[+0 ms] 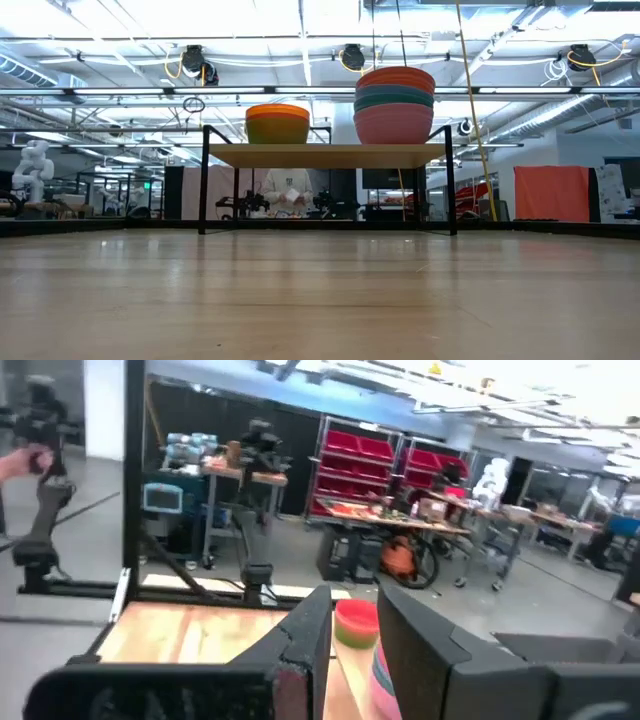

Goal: Place and stack bowls onto a shelf
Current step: Return to Home Position

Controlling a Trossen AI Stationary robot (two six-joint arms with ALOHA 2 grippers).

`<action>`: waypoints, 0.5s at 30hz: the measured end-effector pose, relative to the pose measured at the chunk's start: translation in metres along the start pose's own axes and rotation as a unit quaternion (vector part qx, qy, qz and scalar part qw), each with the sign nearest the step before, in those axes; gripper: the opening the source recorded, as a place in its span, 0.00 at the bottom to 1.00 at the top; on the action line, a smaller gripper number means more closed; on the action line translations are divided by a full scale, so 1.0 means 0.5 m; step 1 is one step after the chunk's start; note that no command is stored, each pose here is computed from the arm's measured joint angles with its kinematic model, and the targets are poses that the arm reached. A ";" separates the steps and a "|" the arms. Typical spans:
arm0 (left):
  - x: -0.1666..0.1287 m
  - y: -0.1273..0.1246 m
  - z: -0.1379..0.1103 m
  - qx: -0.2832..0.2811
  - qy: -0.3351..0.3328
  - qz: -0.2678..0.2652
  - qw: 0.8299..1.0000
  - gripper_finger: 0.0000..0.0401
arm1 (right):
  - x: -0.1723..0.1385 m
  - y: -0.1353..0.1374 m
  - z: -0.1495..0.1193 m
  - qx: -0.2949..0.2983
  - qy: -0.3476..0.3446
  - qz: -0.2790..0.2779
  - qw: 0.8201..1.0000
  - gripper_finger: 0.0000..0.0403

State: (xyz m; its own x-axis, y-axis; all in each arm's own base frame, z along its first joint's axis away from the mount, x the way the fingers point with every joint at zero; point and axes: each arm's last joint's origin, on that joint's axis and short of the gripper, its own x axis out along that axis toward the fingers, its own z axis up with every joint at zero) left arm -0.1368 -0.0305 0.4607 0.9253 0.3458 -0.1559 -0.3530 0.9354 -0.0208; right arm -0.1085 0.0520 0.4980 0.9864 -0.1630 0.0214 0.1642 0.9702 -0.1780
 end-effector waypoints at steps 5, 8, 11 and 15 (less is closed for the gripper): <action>-0.035 0.003 -0.061 -0.032 -0.018 -0.006 0.999 0.20 | -0.026 0.008 -0.015 0.020 0.003 -0.013 1.000 0.19; -0.052 0.001 -0.095 -0.042 -0.029 -0.001 0.999 0.20 | -0.034 0.012 -0.024 0.021 0.012 -0.015 1.000 0.19; -0.065 -0.008 -0.127 -0.046 -0.038 -0.001 0.998 0.20 | -0.041 0.013 -0.033 0.019 0.018 -0.039 0.999 0.19; -0.083 -0.027 -0.164 -0.043 -0.053 -0.021 0.997 0.20 | -0.047 0.019 -0.056 0.024 0.031 -0.038 0.998 0.19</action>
State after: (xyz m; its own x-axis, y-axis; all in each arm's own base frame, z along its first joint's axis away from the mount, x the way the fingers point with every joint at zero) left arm -0.1816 -0.0636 0.3866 0.9476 0.3157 -0.0483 -0.3192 0.9411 -0.1115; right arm -0.1302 0.0601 0.4680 0.9687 -0.2467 -0.0289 0.2410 0.9615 -0.1317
